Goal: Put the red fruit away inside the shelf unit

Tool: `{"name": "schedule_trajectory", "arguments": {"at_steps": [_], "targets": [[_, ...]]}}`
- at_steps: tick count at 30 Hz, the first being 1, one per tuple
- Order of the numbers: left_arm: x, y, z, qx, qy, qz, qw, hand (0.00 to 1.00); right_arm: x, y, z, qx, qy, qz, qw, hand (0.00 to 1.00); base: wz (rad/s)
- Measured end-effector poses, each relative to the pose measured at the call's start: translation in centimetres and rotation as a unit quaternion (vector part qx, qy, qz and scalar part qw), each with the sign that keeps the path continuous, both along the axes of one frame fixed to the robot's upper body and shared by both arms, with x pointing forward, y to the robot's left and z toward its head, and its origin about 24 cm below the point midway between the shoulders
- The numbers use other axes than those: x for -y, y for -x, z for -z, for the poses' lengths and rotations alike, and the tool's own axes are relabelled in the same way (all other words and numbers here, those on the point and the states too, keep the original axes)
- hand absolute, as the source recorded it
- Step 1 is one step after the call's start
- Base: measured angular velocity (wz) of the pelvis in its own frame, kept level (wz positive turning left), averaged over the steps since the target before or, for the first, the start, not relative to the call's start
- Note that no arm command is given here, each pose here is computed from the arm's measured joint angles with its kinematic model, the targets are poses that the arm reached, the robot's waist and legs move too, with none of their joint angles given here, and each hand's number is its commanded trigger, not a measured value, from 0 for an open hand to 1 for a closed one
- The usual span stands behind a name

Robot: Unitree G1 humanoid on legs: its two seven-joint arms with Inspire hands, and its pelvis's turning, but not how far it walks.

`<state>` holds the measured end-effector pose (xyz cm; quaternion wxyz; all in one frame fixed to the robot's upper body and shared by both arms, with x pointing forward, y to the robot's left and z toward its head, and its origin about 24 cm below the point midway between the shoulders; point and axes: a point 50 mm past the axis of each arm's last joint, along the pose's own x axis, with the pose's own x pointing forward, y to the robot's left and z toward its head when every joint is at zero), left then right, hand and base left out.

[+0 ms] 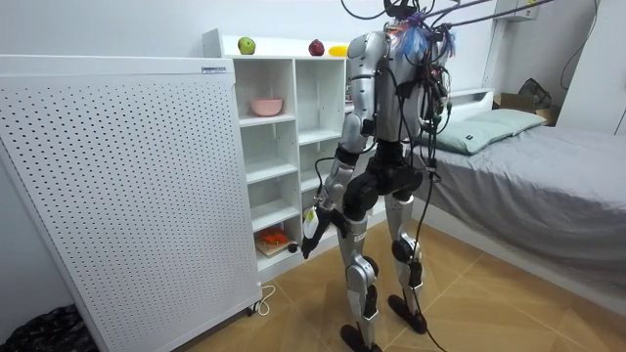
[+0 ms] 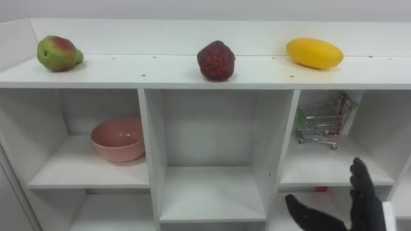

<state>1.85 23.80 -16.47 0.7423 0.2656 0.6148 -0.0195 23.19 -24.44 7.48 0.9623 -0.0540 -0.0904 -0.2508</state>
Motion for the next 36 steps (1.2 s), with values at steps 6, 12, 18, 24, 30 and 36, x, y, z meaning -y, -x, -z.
{"name": "schedule_trajectory", "arguments": {"at_steps": [6,12,18,24,30,36], "targets": [[-0.1,0.2,0.0,-0.003,0.000,0.000,1.000,0.00,-0.7,-1.8,-3.4,0.074,0.028,-0.009,0.997,0.00,-0.03],[-0.2,0.1,0.0,-0.005,0.006,0.002,1.000,0.00,-1.6,-2.8,-7.5,0.159,0.039,-0.029,0.986,0.00,0.04],[-0.5,0.1,-0.1,-0.011,0.011,0.006,1.000,0.00,-2.4,-4.1,-11.6,0.235,0.050,-0.042,0.970,0.00,0.02],[-0.7,-0.2,-0.1,-0.011,0.009,0.016,1.000,0.00,-2.9,-4.6,-13.4,0.264,0.072,-0.050,0.960,0.00,0.05],[-0.8,-0.5,-0.2,-0.009,0.008,0.019,1.000,0.00,-2.7,-5.2,-15.3,0.281,0.098,-0.068,0.952,0.00,0.14],[-0.9,-0.5,-0.2,-0.014,0.003,0.028,1.000,0.00,-2.2,-7.0,-14.5,0.245,0.065,-0.087,0.963,0.00,0.05]]}}
